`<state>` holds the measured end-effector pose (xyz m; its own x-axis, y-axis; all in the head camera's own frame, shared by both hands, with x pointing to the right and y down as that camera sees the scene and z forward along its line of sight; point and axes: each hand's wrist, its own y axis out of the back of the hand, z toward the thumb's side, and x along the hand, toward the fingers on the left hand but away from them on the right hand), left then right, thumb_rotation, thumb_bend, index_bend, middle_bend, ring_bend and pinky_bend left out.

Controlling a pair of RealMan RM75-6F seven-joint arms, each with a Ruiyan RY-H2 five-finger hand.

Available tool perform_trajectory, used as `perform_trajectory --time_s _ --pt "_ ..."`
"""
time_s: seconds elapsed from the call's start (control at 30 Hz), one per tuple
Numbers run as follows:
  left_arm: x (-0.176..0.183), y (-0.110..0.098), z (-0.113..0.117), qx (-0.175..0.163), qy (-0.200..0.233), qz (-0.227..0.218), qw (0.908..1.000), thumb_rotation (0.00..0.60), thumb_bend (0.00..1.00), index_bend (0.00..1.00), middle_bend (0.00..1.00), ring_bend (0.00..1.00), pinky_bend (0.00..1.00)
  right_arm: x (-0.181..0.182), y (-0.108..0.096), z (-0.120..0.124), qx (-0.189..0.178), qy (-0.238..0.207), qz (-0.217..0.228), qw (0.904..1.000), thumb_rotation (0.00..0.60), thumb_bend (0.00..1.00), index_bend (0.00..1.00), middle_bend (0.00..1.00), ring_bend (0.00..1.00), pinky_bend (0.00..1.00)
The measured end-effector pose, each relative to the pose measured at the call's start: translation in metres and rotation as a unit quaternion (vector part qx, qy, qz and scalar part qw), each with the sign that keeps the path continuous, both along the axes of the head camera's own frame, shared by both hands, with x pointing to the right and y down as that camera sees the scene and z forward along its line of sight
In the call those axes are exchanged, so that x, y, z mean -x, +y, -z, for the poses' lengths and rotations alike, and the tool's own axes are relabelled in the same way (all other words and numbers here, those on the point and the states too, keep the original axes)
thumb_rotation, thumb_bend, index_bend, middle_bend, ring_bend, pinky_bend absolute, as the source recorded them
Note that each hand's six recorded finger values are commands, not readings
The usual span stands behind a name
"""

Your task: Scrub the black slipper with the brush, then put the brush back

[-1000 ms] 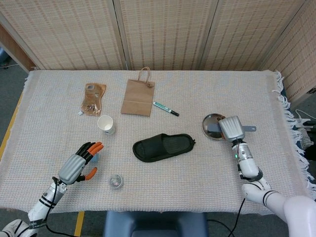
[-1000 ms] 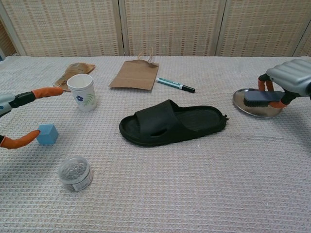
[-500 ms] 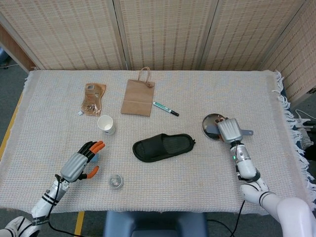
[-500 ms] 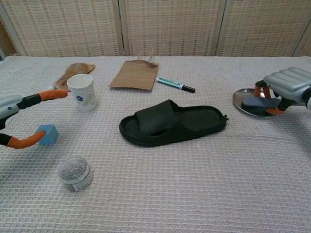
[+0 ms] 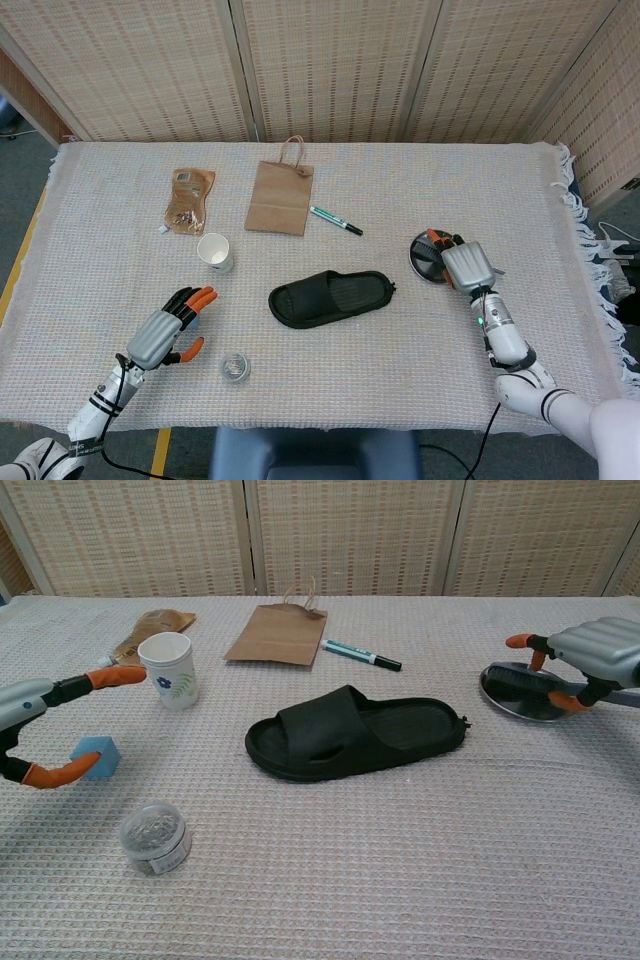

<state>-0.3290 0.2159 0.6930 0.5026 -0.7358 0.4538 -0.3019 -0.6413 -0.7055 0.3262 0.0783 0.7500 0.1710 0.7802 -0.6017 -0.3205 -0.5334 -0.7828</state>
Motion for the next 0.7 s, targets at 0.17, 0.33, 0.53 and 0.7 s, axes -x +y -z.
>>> perform_trajectory --time_s 0.17,0.33,0.53,0.7 --pt "0.007 0.001 0.008 -0.005 -0.006 0.004 1.0 0.6 0.49 0.0 0.0 0.0 0.04 -0.003 0.004 0.017 -0.002 -0.025 -0.005 0.9997 0.6 0.25 0.01 0.23 0.18 0.59" --pt "0.031 0.012 0.023 -0.016 -0.032 0.015 0.9992 0.6 0.49 0.0 0.0 0.0 0.05 -0.007 0.014 0.042 -0.013 -0.064 -0.015 0.9977 0.6 0.21 0.0 0.16 0.08 0.32" --pt "0.07 0.024 0.047 -0.06 -0.114 0.042 0.9907 0.6 0.49 0.0 0.0 0.0 0.04 -0.031 0.05 0.096 -0.076 -0.109 -0.027 0.9908 0.6 0.15 0.0 0.01 0.0 0.05" --pt "0.093 0.027 0.081 -0.124 -0.162 0.07 0.9765 0.6 0.49 0.0 0.0 0.0 0.05 -0.061 0.113 0.147 -0.134 -0.122 -0.034 0.983 0.6 0.12 0.0 0.0 0.0 0.0"
